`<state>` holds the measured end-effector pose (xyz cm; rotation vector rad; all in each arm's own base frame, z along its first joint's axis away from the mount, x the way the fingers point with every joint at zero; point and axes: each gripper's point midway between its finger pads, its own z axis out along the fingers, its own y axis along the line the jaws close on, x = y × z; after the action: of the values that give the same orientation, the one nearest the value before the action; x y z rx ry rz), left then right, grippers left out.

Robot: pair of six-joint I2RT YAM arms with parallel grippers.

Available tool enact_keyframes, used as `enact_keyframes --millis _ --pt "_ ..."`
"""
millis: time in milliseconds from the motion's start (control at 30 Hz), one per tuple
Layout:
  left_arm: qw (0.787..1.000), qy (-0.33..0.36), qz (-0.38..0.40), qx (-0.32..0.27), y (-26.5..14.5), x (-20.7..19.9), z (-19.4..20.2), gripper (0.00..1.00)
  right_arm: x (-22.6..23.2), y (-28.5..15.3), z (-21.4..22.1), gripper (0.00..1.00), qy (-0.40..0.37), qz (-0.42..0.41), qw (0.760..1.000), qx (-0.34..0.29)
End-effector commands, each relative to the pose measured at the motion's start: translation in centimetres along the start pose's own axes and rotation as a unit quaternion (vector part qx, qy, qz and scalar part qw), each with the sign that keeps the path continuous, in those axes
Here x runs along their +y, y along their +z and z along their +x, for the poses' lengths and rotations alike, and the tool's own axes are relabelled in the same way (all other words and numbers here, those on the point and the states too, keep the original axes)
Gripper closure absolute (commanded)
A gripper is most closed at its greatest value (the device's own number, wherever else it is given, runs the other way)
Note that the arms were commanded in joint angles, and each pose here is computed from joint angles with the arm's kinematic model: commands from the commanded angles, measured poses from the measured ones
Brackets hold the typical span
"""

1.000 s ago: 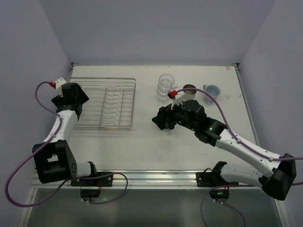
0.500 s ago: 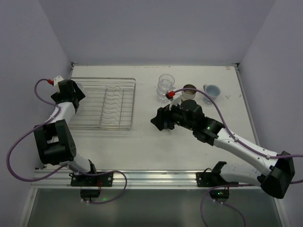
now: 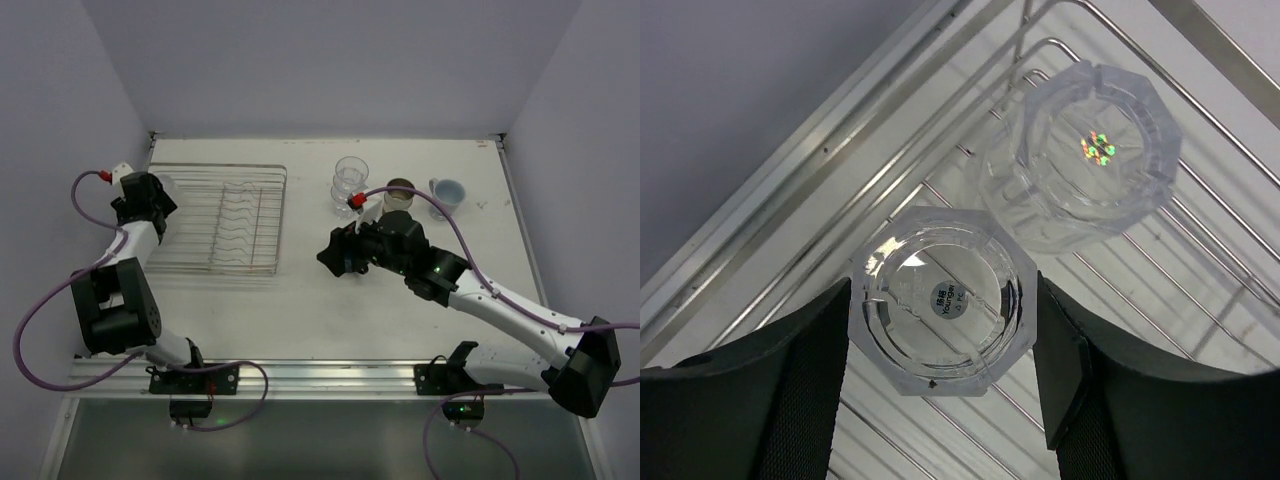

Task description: Unload the cups from the dish rack

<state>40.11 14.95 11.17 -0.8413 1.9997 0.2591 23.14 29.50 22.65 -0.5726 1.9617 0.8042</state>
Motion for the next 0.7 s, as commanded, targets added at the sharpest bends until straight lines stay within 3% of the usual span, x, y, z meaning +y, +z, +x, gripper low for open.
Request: enact_keyframes --millis 0,200,367,500,667 --pt "0.995 -0.053 0.076 -0.034 -3.1 -2.6 -2.8 0.79 0.9 -0.2 -1.7 0.25 0.004 -0.018 0.999 -0.033" --pt "0.975 -0.083 0.195 -0.072 -10.0 -6.5 -5.4 0.84 1.7 -1.1 -3.0 0.24 0.014 -0.036 0.997 -0.061" --pt "0.937 -0.076 0.333 -0.073 -17.4 -11.9 -4.9 0.86 3.4 -2.4 -5.1 0.21 0.04 -0.079 0.989 -0.114" --pt "0.88 -0.114 0.456 -0.064 -24.2 -14.5 -4.8 0.87 5.4 -3.1 -6.3 0.16 0.066 -0.143 0.974 -0.165" --pt "0.792 -0.139 0.593 -0.031 -30.9 -16.3 -3.6 0.88 6.6 -1.9 -7.4 0.16 0.078 -0.173 0.967 -0.173"
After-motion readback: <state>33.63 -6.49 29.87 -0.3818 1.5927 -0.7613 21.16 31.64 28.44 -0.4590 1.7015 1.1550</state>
